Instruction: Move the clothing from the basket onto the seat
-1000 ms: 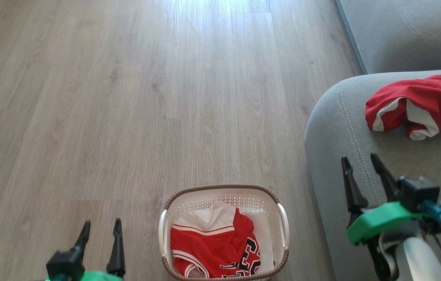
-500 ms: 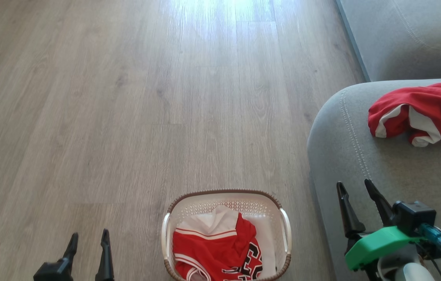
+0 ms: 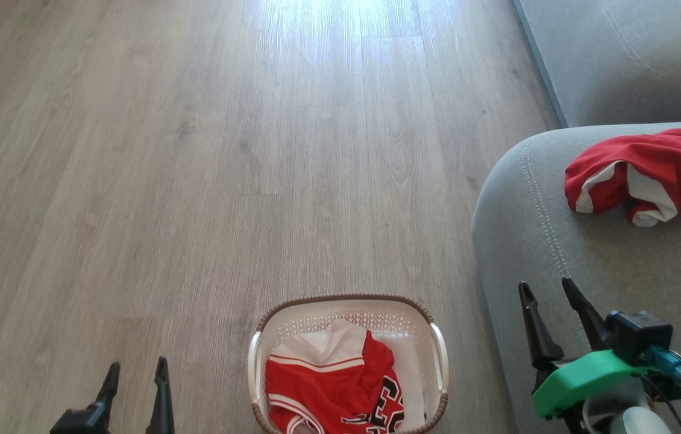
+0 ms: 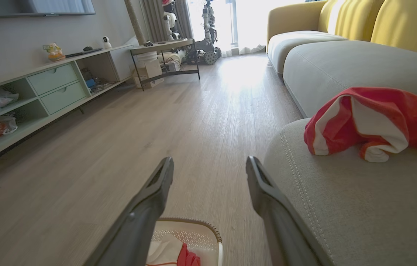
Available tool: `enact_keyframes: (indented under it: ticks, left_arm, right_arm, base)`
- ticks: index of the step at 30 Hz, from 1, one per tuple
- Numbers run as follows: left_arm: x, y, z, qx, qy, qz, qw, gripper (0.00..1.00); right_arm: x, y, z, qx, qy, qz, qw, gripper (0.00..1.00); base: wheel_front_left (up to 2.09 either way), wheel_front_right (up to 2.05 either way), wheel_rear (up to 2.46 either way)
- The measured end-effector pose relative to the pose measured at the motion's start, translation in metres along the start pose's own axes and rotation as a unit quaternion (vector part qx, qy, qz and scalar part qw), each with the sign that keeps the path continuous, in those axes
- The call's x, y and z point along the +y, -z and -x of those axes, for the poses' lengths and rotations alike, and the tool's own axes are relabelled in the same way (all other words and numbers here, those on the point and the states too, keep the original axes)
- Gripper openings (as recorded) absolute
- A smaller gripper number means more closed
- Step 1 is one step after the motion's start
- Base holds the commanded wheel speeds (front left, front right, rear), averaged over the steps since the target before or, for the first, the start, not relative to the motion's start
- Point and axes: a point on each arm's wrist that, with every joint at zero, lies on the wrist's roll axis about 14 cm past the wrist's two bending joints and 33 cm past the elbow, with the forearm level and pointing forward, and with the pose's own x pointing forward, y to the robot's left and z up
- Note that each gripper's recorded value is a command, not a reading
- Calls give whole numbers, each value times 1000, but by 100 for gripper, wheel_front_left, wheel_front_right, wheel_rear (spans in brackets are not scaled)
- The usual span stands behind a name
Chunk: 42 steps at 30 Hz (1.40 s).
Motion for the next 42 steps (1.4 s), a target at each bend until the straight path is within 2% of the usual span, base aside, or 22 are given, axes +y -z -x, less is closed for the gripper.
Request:
enact_keyframes:
  ticks: [17,21,32,38,42]
  left_arm:
    - [-3,6,0,7,4,-2,1000,100]
    - [-11,13,-2,20,22,-7,1000,100]
    - [-78,34,-46,66,128,-32,989,100]
    - [-129,50,-94,93,193,-43,976,100]
    - [-154,80,-119,136,227,-57,963,100]
  right_arm:
    - [-2,1,-1,0,2,-1,1000,100]
    - [-7,2,-2,1,10,0,1000,100]
    - [-33,-3,-22,-17,42,14,999,100]
    - [-41,-25,-60,-65,43,34,996,100]
    - [-47,-29,-80,-84,45,39,995,100]
  base:
    - [0,0,0]
    - [0,0,0]
    - [0,0,0]
    - [0,0,0]
    - [0,0,0]
